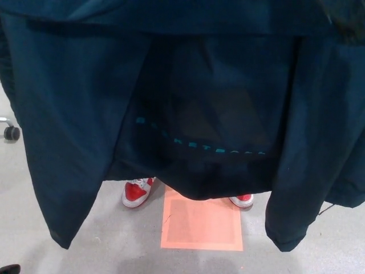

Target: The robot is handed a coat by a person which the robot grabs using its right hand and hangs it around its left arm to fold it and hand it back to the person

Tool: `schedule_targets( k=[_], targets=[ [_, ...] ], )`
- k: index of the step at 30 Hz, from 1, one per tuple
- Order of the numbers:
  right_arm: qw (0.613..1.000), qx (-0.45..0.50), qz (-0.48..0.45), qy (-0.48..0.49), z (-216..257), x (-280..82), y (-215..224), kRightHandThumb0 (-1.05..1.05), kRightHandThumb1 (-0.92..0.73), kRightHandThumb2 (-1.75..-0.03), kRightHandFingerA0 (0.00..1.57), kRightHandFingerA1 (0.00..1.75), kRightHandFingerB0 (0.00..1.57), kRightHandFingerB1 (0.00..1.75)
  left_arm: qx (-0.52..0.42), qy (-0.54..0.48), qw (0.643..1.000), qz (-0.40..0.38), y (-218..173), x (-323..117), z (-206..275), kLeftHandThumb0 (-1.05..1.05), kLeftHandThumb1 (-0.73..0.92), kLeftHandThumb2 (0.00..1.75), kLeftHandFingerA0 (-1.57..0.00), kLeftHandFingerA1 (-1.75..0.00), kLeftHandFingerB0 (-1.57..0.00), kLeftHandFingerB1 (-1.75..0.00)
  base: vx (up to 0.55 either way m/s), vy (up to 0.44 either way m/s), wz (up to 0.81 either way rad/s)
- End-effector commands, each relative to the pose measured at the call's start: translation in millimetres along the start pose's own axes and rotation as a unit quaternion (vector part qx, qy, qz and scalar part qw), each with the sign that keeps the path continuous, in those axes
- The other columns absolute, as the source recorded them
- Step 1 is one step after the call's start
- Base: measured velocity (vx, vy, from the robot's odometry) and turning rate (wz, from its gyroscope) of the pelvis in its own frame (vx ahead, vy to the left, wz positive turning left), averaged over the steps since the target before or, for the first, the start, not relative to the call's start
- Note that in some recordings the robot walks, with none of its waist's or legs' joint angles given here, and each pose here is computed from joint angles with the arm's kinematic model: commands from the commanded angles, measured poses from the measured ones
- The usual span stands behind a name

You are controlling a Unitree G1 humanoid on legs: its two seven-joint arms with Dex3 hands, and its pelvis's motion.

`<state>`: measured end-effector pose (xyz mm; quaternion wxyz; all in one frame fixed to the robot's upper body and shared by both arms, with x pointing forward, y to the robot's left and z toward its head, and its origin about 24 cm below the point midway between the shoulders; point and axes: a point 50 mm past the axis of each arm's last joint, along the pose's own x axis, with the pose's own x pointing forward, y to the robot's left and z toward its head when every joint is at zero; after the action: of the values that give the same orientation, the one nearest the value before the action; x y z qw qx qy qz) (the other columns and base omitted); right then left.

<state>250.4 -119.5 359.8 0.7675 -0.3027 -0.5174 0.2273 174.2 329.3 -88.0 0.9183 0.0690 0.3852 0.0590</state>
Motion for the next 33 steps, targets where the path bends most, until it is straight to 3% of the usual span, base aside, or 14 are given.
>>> schedule_targets(
  k=[1, 2, 4, 12, 13, 14, 15, 16, 17, 18, 20, 21, 22, 33],
  targets=[
    [0.974, -0.049, 0.139, 0.171, -53.8, 23.9, 5.5, -0.82, -0.83, -0.66, 0.14, 0.31, 0.09, 0.23, 0.011, -0.028, 1.0, 0.003, 9.4, -6.0, 1.1, -0.65, 0.74, 1.04, -0.01, -0.37, -0.01, -0.34, 0.0, 0.0, 0.0],
    [0.967, -0.048, 0.16, 0.194, -63.8, 24.4, 10.3, -0.83, -0.66, -1.01, 0.04, 0.4, 0.11, 0.25, 0.012, -0.026, 1.0, 0.006, 10.0, -5.6, 1.8, -0.65, 0.74, 1.05, -0.02, -0.36, -0.02, -0.35, 0.0, 0.0, 0.0],
    [0.95, -0.064, 0.199, 0.232, -80.9, 24.0, 18.5, -0.86, -0.65, -1.0, 0.08, 0.38, 0.08, 0.23, 0.015, -0.029, 0.999, 0.002, 9.6, -5.5, 2.9, -0.7, 0.78, 1.06, -0.03, -0.28, -0.04, -0.29, 0.0, 0.0, 0.0],
    [0.873, -0.05, 0.337, 0.349, -120.6, 19.5, 42.7, -0.9, -0.61, -1.0, 0.06, 0.24, 0.07, 0.14, -0.006, -0.042, 0.999, 0.018, 17.0, -8.1, 4.0, -0.65, 0.74, 1.04, -0.02, -0.36, -0.02, -0.35, 0.0, 0.0, 0.0],
    [0.866, -0.037, 0.346, 0.36, -124.0, 18.8, 44.9, -0.9, -0.73, -0.62, 0.03, 0.27, 0.0, 0.24, 0.006, -0.046, 0.999, 0.016, 16.8, -8.6, 4.5, -0.63, 0.77, 1.07, -0.02, -0.33, -0.02, -0.34, 0.0, 0.0, 0.0],
    [0.846, -0.023, 0.373, 0.381, -129.1, 17.3, 48.2, -0.88, -0.57, -0.97, 0.05, 0.16, 0.06, 0.11, 0.011, -0.046, 0.999, 0.014, 16.6, -8.7, 4.7, -0.62, 0.78, 1.08, -0.01, -0.3, -0.01, -0.31, 0.0, 0.0, 0.0],
    [0.834, -0.014, 0.39, 0.389, -130.9, 16.4, 49.0, -0.89, -0.72, -0.62, 0.02, 0.28, 0.0, 0.16, 0.009, -0.045, 0.999, 0.013, 16.2, -8.3, 4.5, -0.63, 0.77, 1.08, -0.01, -0.3, -0.01, -0.3, 0.0, 0.0, 0.0],
    [0.818, -0.01, 0.417, 0.397, -132.3, 15.6, 49.2, -0.86, -0.57, -0.99, 0.02, 0.38, 0.0, 0.1, 0.01, -0.044, 0.999, 0.014, 15.6, -7.9, 4.6, -0.65, 0.77, 1.09, -0.02, -0.34, -0.02, -0.31, 0.0, 0.0, 0.0],
    [0.809, -0.012, 0.431, 0.399, -132.7, 15.5, 49.1, -0.86, -0.57, -0.99, 0.02, 0.38, 0.0, 0.1, 0.013, -0.045, 0.999, 0.016, 15.3, -7.8, 4.8, -0.65, 0.77, 1.09, -0.02, -0.34, -0.02, -0.31, 0.0, 0.0, 0.0],
    [0.793, -0.005, 0.448, 0.413, -133.0, 15.9, 49.0, -0.92, -0.73, -0.63, 0.16, 0.34, 0.0, 0.13, 0.016, -0.04, 0.999, 0.017, 16.0, -7.6, 4.7, -0.7, 0.8, 1.08, -0.04, -0.29, -0.04, -0.25, 0.0, 0.0, 0.0],
    [0.773, 0.004, 0.468, 0.429, -134.6, 16.5, 50.2, -0.9, -0.69, -0.61, 0.13, 0.33, 0.0, 0.1, 0.002, -0.04, 0.999, 0.016, 17.0, -7.9, 4.1, -0.64, 0.77, 1.08, -0.02, -0.35, -0.02, -0.31, 0.0, 0.0, 0.0],
    [0.768, 0.006, 0.475, 0.43, -135.3, 16.5, 51.1, -0.9, -0.69, -0.61, 0.13, 0.33, 0.0, 0.1, -0.007, -0.037, 0.999, 0.019, 17.7, -8.0, 3.7, -0.64, 0.77, 1.08, -0.02, -0.35, -0.02, -0.31, 0.0, 0.0, 0.0],
    [0.751, -0.01, 0.493, 0.44, -136.8, 17.1, 50.4, -0.92, -0.56, -0.95, 0.0, 0.06, 0.0, 0.0, -0.003, -0.044, 0.999, 0.014, 17.6, -9.0, 3.6, -0.64, 0.78, 1.09, -0.02, -0.35, -0.02, -0.32, 0.0, 0.0, 0.0],
    [0.684, -0.186, 0.539, 0.454, -145.5, 32.3, 49.4, -0.93, -0.59, -0.93, 0.0, 0.06, 0.0, 0.0, -0.019, -0.042, 0.999, 0.011, 16.7, -9.4, 1.0, -0.76, 0.79, 1.07, -0.03, -0.23, -0.02, -0.2, 0.0, 0.0, 0.0]
  ],
)
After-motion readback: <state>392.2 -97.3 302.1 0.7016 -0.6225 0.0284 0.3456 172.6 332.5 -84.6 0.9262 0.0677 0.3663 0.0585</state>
